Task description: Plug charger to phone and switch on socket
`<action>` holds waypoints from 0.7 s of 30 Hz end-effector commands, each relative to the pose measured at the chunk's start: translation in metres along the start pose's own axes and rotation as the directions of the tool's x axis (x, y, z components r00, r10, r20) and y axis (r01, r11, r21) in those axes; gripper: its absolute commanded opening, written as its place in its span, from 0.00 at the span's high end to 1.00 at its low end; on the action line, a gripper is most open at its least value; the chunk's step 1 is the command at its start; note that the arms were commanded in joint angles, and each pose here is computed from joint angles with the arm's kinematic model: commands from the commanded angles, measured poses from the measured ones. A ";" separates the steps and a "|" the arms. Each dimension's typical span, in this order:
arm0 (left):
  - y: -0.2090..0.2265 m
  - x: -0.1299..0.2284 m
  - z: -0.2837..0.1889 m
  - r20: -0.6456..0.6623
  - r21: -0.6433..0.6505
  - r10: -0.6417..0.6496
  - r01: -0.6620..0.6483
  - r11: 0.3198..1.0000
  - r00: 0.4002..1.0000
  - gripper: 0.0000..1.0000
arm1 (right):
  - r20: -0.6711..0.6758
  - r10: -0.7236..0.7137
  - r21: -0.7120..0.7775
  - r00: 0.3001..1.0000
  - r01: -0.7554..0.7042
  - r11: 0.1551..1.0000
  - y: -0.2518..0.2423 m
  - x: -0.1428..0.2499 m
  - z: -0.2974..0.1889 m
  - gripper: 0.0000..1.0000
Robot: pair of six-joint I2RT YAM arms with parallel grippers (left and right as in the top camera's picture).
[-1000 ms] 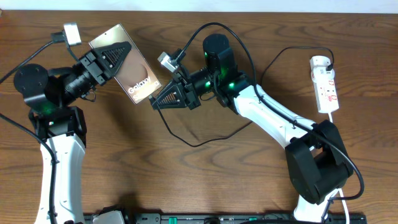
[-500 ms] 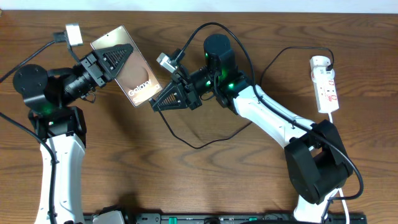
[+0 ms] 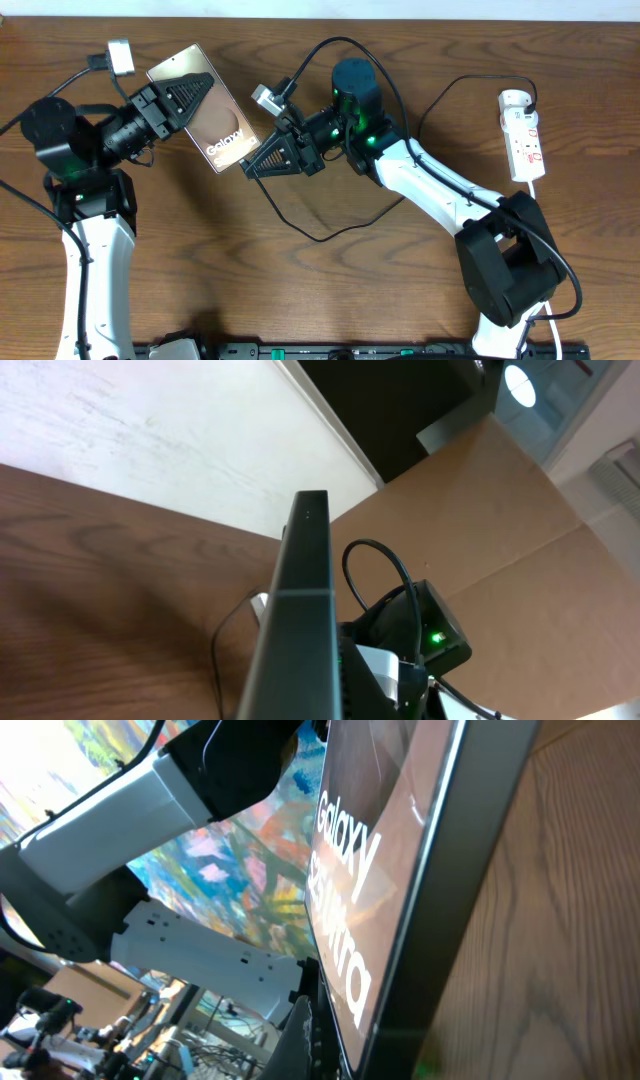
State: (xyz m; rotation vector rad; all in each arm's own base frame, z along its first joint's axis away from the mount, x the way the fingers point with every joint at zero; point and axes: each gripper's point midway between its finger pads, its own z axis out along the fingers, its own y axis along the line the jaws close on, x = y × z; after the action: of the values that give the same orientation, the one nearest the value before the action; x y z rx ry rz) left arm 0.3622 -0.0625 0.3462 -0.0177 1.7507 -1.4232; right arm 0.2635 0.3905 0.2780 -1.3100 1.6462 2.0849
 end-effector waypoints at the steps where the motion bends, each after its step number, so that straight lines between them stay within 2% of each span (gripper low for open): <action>1: -0.010 0.025 0.003 -0.111 0.078 0.071 -0.062 0.995 0.991 0.93 | 0.106 -0.071 0.097 0.992 0.061 0.993 0.003 -0.036 -0.006 0.99; 21: -0.005 0.017 0.004 -0.071 0.045 0.069 -0.066 0.997 0.995 0.93 | 0.163 -0.045 0.143 0.986 0.022 0.989 -0.005 -0.045 -0.010 0.99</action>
State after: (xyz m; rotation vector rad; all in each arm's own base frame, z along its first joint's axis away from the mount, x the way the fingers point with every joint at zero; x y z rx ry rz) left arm 0.3672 -0.0584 0.3459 -0.0285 1.7366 -1.3789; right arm 0.2721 0.3952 0.2775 -1.2107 1.7210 2.0853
